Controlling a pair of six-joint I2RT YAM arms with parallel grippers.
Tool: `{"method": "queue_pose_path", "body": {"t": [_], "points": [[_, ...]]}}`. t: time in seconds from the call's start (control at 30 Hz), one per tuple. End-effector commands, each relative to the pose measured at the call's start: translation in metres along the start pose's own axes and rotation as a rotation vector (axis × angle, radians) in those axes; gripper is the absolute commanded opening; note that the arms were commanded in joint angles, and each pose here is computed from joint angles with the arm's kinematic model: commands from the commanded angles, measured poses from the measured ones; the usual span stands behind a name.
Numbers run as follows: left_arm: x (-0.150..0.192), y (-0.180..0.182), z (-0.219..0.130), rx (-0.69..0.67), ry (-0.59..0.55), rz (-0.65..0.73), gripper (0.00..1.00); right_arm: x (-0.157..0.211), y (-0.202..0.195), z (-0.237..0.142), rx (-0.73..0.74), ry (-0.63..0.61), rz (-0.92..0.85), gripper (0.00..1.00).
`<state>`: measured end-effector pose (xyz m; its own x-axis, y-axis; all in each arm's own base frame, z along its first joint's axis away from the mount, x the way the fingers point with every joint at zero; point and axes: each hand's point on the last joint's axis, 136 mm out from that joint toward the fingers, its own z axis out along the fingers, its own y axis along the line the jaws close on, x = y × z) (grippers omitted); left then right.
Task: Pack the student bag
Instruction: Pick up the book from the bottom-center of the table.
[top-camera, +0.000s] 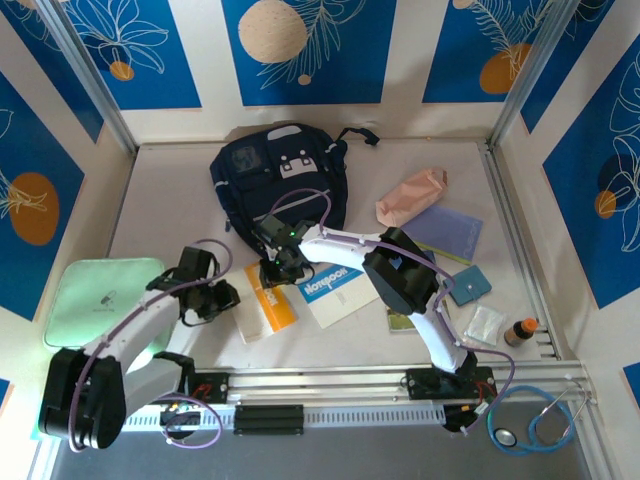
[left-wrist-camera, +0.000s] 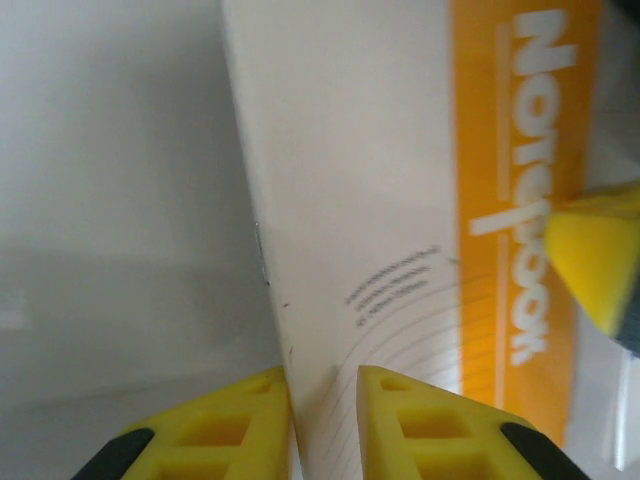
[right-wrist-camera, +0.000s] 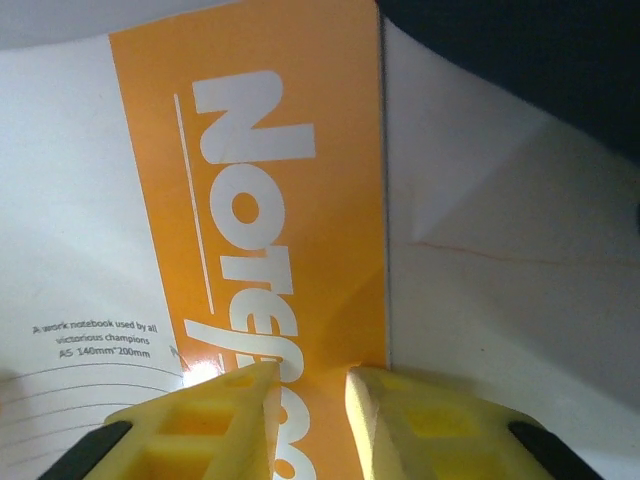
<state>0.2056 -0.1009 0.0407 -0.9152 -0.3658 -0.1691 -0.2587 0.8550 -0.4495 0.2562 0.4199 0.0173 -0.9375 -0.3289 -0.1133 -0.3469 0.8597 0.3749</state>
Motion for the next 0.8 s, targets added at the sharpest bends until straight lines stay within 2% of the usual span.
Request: {"method": "queue_pose_path", "body": {"t": [0.0, 0.17, 0.33, 0.4, 0.5, 0.6, 0.67, 0.77], "points": [[0.001, -0.019, 0.000, 0.112, 0.000, 0.039, 0.21, 0.031, -0.058, 0.038, 0.205, 0.121, 0.082, 0.27], [0.002, -0.013, 0.009, 0.086, 0.019, 0.013, 0.17, 0.031, -0.061, 0.039, 0.216, 0.124, 0.088, 0.27], [-0.004, -0.007, 0.004, 0.017, 0.013, 0.014, 0.02, 0.026, -0.054, 0.031, 0.190, 0.104, 0.083, 0.27], [-0.009, -0.006, -0.004, -0.012, -0.007, 0.016, 0.00, 0.019, -0.043, 0.019, 0.154, 0.073, 0.071, 0.28], [-0.019, -0.006, -0.023, -0.057, -0.050, 0.019, 0.00, 0.001, -0.020, -0.016, 0.075, -0.041, 0.037, 0.33], [-0.032, -0.014, -0.046, -0.074, -0.110, 0.029, 0.00, -0.015, -0.004, -0.061, 0.000, -0.187, 0.022, 0.45], [-0.042, -0.027, -0.062, -0.048, -0.146, 0.045, 0.00, -0.021, -0.003, -0.086, -0.021, -0.258, 0.030, 0.51], [-0.056, -0.062, -0.087, 0.051, -0.172, 0.094, 0.00, -0.026, -0.009, -0.119, -0.039, -0.339, 0.057, 0.56]]}}
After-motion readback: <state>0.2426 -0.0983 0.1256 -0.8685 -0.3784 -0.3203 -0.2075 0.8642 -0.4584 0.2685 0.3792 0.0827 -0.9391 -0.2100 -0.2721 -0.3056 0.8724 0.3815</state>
